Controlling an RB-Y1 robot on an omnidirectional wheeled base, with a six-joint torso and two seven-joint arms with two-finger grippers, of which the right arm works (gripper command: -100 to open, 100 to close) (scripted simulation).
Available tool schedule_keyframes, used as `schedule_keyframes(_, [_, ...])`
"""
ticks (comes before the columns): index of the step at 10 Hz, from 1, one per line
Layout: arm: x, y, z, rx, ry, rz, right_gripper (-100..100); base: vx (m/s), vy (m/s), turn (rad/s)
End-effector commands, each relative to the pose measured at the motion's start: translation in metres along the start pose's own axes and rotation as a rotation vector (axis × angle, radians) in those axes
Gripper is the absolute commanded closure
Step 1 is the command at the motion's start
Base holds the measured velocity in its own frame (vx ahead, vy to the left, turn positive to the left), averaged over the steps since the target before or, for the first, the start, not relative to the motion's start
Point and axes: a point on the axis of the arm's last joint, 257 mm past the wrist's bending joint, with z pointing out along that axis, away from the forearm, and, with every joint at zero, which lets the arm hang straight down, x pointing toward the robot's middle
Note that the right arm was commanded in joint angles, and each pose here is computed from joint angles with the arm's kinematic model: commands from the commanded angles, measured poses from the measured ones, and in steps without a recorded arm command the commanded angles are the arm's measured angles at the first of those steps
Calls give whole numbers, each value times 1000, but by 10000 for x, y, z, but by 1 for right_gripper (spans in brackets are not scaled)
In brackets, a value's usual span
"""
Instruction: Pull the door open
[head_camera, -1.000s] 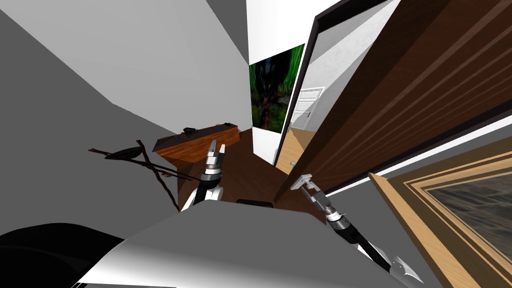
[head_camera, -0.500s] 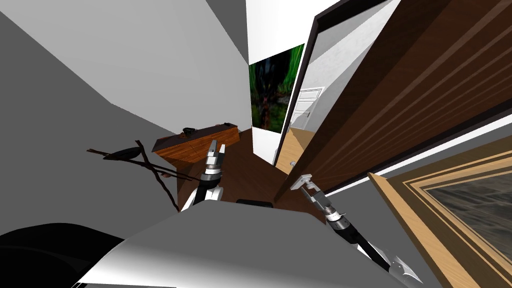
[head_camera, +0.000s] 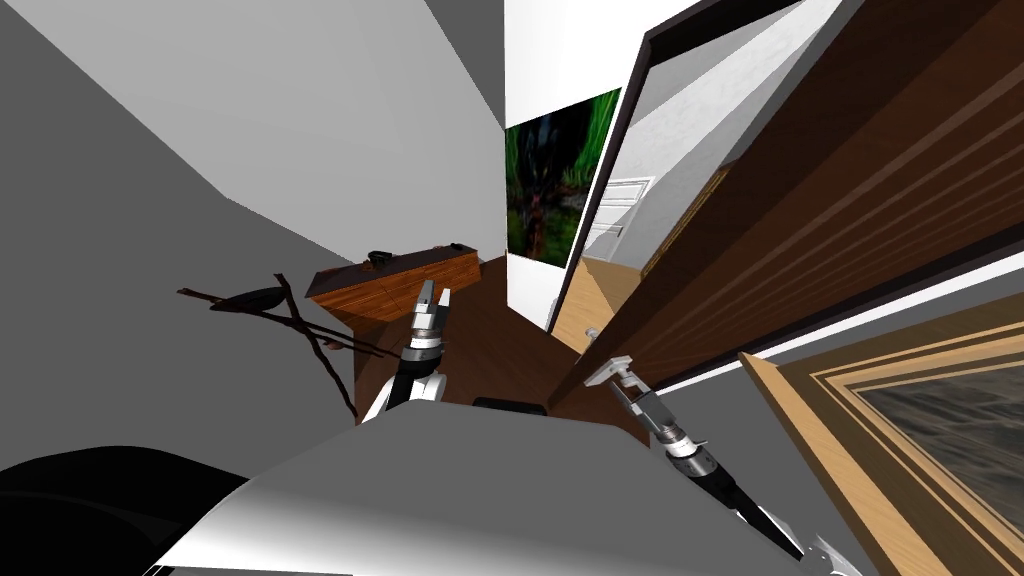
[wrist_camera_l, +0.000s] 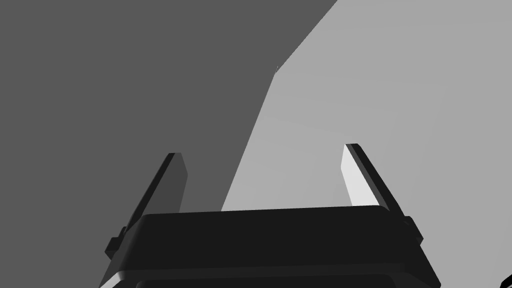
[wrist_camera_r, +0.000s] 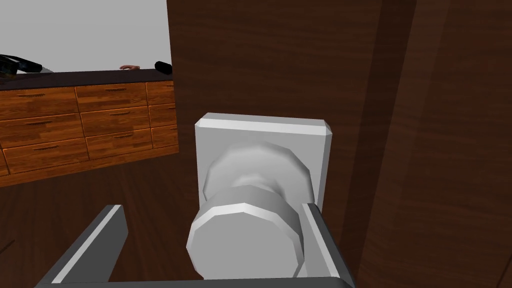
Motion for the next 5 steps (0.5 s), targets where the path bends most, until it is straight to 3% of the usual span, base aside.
schedule_keyframes(1, [-2, -45, -152, 8, 3, 12, 100, 3, -17, 33])
schedule_keyframes(2, [-13, -35, -261, 5, -2, 14, 100, -4, -19, 29])
schedule_keyframes(3, [-13, -35, -261, 5, -2, 14, 100, -4, -23, -6])
schedule_keyframes(5, [-41, -16, -490, 0, -20, 18, 100, -2, -28, 31])
